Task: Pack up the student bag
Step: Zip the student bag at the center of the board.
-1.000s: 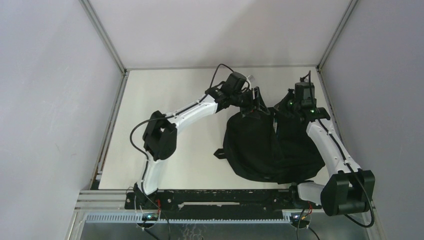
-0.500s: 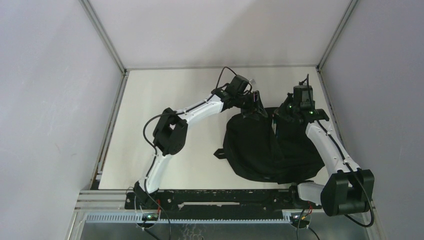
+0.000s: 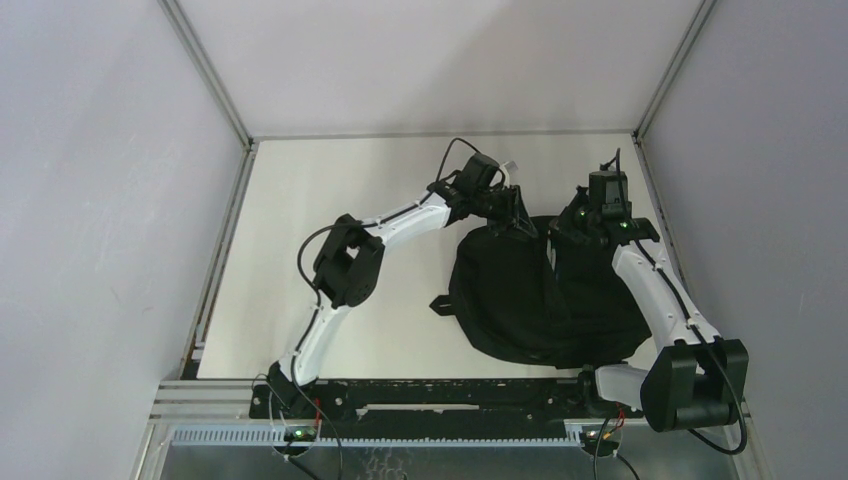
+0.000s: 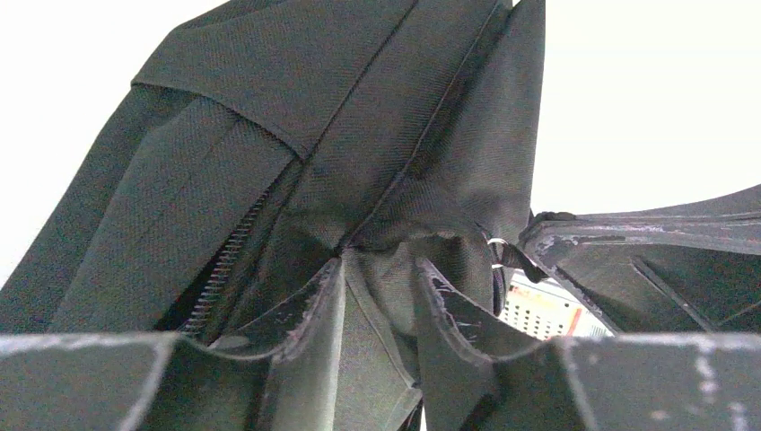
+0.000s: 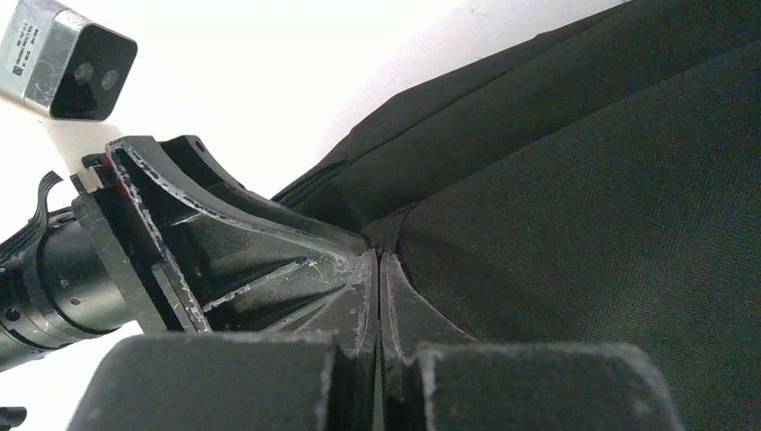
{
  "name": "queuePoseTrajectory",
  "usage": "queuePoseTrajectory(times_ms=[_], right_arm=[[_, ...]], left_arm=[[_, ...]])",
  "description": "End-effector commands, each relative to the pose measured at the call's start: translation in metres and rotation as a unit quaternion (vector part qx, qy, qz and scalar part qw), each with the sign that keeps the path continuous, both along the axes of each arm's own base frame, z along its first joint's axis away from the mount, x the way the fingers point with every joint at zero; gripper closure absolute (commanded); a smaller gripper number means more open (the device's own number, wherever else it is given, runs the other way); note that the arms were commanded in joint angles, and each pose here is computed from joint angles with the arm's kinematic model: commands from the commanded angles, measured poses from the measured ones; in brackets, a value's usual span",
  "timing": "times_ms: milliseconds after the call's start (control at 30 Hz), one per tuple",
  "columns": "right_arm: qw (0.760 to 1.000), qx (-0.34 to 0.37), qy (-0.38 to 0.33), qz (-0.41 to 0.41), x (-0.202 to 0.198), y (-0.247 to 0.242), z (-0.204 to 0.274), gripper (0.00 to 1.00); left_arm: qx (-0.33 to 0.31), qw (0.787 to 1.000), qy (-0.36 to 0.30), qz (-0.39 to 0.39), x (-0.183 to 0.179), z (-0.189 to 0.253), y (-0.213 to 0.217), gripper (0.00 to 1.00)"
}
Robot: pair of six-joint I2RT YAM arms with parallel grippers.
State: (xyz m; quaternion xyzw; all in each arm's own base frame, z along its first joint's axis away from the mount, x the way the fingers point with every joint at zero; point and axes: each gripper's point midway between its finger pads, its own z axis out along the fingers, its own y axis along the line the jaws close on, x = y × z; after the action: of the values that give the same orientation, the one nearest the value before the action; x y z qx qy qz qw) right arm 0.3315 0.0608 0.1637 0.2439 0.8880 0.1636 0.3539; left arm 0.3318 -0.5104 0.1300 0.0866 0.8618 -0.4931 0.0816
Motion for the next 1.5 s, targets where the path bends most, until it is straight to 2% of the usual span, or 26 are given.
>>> queuePoseTrajectory(times_ms=[0,67,133,167,200,267,333,433,567,733,800,900,1000,1467], right_arm=[[1.0,0.012,-0.015,0.002,0.004,0.003,0.009,1.0],[1.0,0.011,-0.012,0.003,0.002,0.003,0.009,1.0],[1.0,0.009,-0.01,0.004,0.0,0.002,0.008,1.0],[1.0,0.007,-0.01,0.005,0.0,0.002,0.008,1.0],[1.0,0.006,-0.011,0.006,-0.001,0.001,0.009,1.0],[1.0,0.008,-0.011,0.009,-0.002,0.001,0.01,1.0],[1.0,0.01,-0.01,0.012,-0.002,0.002,0.01,1.0],[1.0,0.011,-0.009,0.015,-0.003,0.002,0.009,1.0],[1.0,0.013,-0.007,0.019,-0.004,0.003,0.009,1.0],[1.0,0.017,-0.009,0.023,-0.004,0.003,0.011,1.0],[1.0,0.016,-0.01,0.023,-0.004,0.0,0.011,1.0],[1.0,0.02,-0.008,0.022,-0.003,-0.003,0.009,1.0],[0.999,0.028,-0.002,0.025,-0.004,-0.002,0.007,1.0],[0.999,0.032,0.001,0.036,-0.007,0.001,0.007,1.0]], left_arm=[[-0.049,0.998,-0.032,-0.01,0.007,0.035,-0.013,0.63],[-0.056,0.998,-0.035,-0.01,0.008,0.039,-0.014,0.68],[-0.059,0.997,-0.04,-0.012,0.007,0.043,-0.015,0.8],[-0.06,0.997,-0.045,-0.014,0.006,0.045,-0.014,0.81],[-0.06,0.996,-0.06,-0.022,0.006,0.046,-0.012,0.78],[-0.051,0.993,-0.102,-0.04,0.003,0.049,-0.007,0.67],[-0.019,0.985,-0.164,-0.043,0.008,0.047,0.006,0.56],[0.015,0.969,-0.242,-0.05,0.013,0.045,0.025,0.52],[0.014,0.937,-0.34,-0.071,0.017,0.053,0.034,0.5],[0.007,0.902,-0.417,-0.116,0.016,0.058,0.036,0.5],[-0.007,0.876,-0.457,-0.152,0.007,0.058,0.033,0.49],[0.008,0.828,-0.528,-0.188,0.006,0.059,0.029,0.45],[0.009,0.799,-0.563,-0.213,0.005,0.059,0.02,0.41],[-0.067,0.794,-0.547,-0.255,-0.001,0.068,-0.017,0.41]])
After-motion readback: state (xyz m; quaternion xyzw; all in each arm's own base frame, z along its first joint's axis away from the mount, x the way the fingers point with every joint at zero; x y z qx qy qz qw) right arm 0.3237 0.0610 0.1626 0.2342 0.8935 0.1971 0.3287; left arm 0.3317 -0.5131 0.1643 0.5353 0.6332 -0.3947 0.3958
